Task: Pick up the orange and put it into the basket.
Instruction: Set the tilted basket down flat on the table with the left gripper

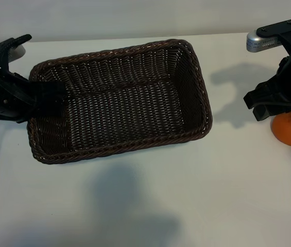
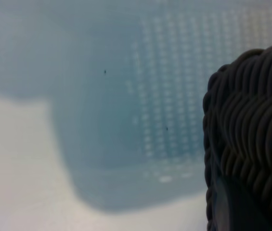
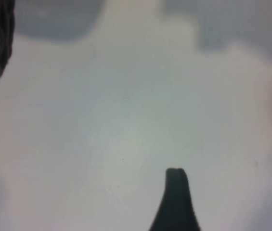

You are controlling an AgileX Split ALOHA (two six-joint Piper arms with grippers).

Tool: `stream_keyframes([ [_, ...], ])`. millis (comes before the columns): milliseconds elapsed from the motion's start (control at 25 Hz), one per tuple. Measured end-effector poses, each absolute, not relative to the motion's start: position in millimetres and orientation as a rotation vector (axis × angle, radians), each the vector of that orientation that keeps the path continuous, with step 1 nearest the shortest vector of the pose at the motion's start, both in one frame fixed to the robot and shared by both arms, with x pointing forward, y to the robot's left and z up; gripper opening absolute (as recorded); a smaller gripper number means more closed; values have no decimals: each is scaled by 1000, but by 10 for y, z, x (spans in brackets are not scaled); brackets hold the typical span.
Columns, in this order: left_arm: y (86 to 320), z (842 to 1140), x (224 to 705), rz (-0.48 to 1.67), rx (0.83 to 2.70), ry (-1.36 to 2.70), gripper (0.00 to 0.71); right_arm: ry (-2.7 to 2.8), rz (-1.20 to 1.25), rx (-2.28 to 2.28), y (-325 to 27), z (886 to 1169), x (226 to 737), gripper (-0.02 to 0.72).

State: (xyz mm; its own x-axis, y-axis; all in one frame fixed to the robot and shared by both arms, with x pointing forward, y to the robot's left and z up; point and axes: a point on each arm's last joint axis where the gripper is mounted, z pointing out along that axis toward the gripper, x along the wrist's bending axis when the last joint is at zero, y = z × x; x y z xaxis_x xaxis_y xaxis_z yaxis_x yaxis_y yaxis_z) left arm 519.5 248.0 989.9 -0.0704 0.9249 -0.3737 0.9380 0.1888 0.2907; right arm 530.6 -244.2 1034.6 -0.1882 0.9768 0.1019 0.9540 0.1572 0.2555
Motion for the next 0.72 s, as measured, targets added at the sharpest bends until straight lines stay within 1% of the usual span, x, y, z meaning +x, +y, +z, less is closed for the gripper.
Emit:
stream_keyframes([
  [240,2454,9822,5404,-61,1778,2006,139,2322,403,1944,-2442,10346,5306,535],
  [320,2399,9821,5497,-55,1799,1985,139,2322,403,1944,-2442,10346,5306,535],
  [480,2189,9839,5695,-56,1847,1917,139,2323,402,1944,-2442,10346,5305,535],
  [720,1894,9711,5905,-91,1906,1872,139,2323,402,1944,-2442,10346,5305,535],
])
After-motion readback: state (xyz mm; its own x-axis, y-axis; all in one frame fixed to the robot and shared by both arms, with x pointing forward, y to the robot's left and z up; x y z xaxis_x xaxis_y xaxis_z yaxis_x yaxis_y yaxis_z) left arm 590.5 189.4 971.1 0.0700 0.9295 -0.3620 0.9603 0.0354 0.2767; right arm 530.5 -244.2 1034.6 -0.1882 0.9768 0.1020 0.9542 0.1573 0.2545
